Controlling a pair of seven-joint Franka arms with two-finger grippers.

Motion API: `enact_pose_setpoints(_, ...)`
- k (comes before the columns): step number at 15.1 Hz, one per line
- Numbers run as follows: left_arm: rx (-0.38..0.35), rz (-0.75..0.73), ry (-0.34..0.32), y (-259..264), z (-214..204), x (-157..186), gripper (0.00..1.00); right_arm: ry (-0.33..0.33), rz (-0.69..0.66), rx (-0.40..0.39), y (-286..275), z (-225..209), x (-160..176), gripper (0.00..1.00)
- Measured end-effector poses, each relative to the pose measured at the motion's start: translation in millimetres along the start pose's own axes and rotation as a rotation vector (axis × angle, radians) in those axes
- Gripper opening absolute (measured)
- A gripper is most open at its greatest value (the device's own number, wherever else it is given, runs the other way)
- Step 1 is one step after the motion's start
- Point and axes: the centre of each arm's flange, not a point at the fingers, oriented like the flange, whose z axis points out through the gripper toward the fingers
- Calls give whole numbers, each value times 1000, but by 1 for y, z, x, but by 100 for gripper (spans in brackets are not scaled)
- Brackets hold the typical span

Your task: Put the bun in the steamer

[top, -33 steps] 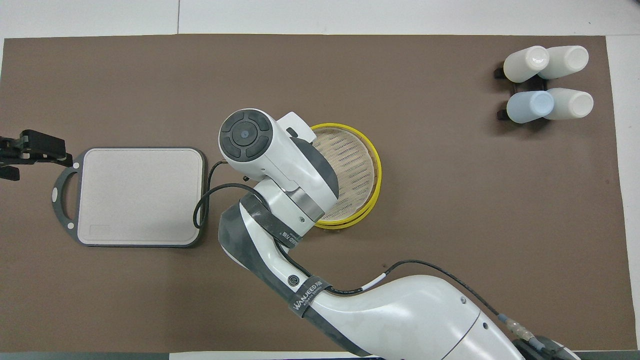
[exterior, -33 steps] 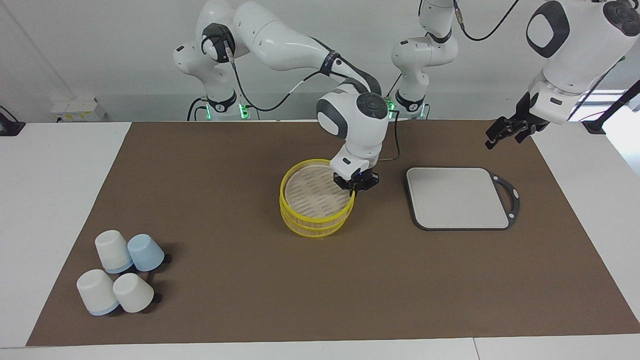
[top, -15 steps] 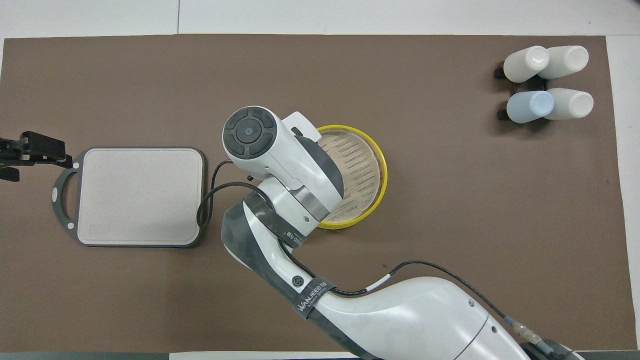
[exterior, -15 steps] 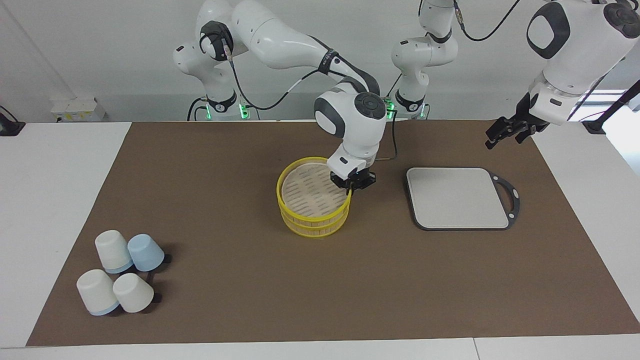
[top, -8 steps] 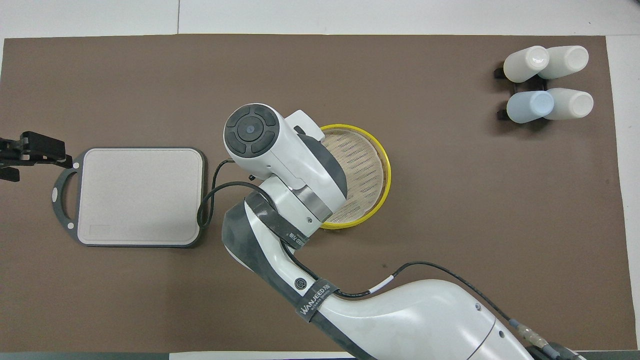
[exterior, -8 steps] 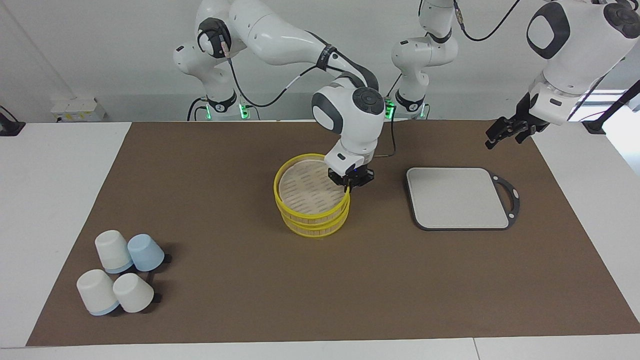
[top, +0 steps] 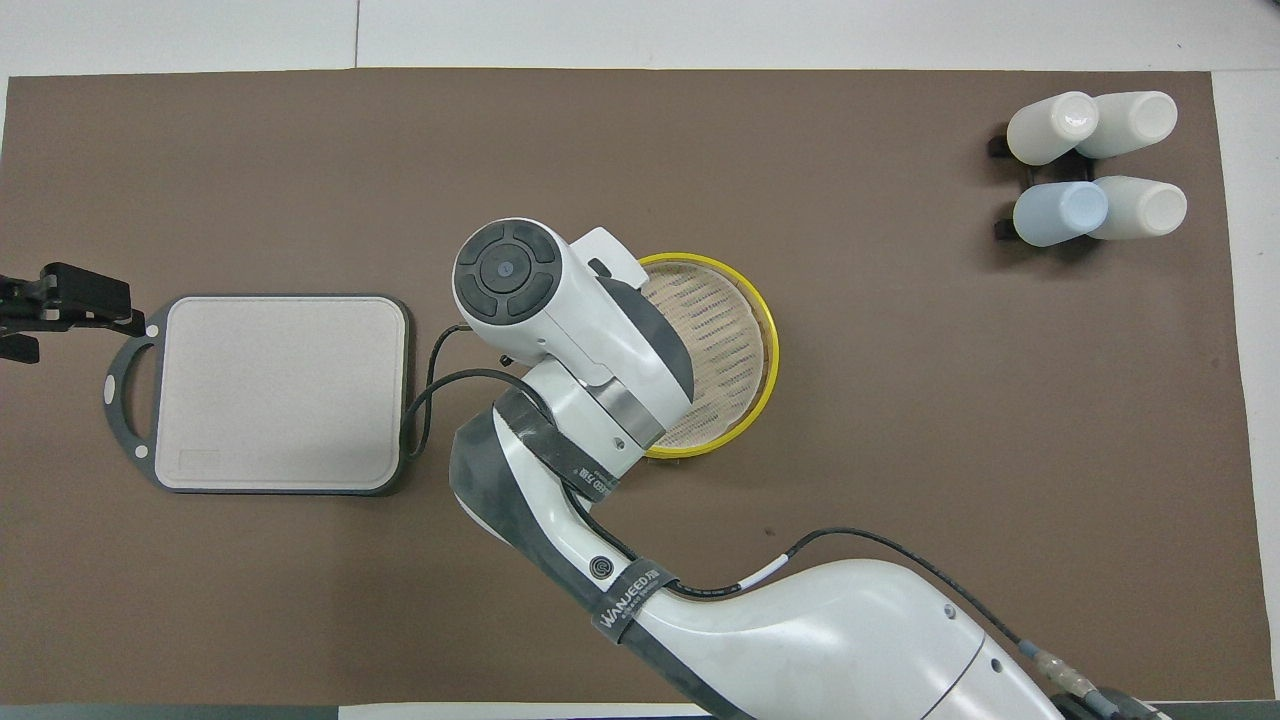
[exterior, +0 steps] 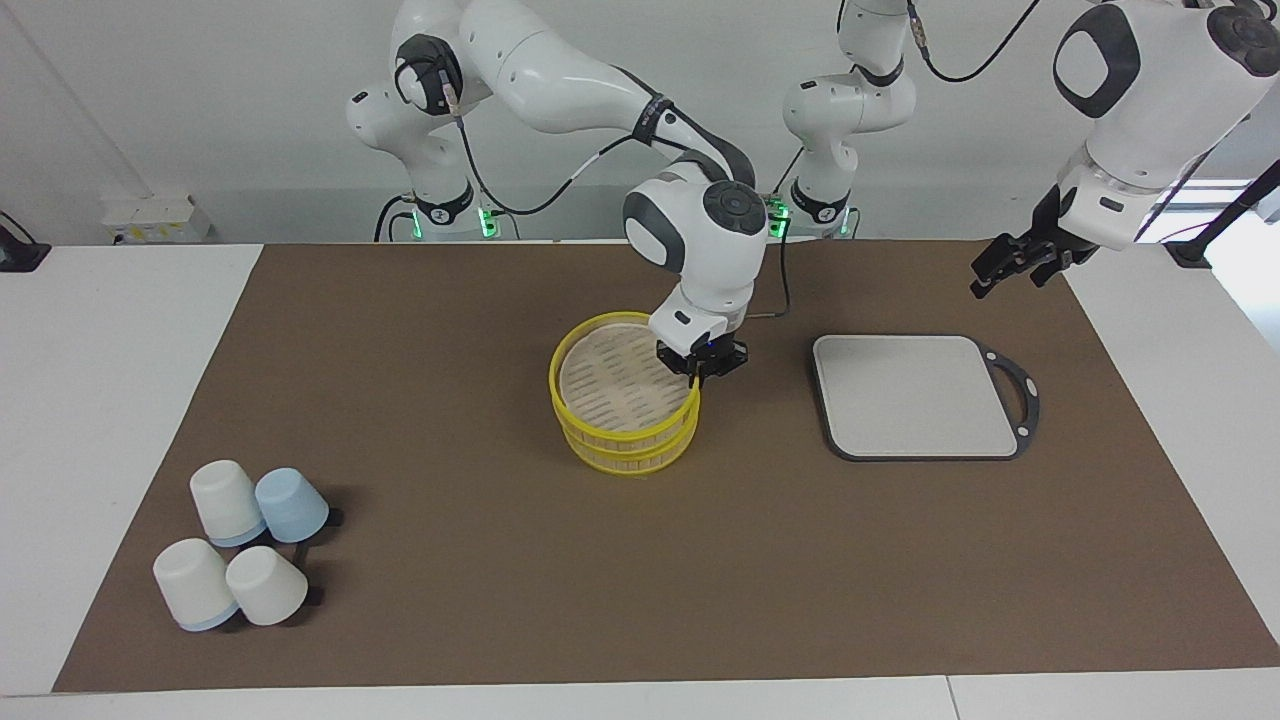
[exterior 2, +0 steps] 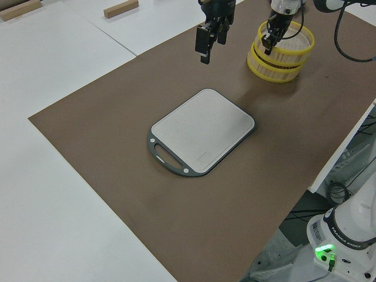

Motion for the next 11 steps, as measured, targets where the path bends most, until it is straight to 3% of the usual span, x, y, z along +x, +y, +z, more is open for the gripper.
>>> enact_pose_setpoints(11,0,2,0,1,0,0,100,4,-8,8,-4,1,-5,9)
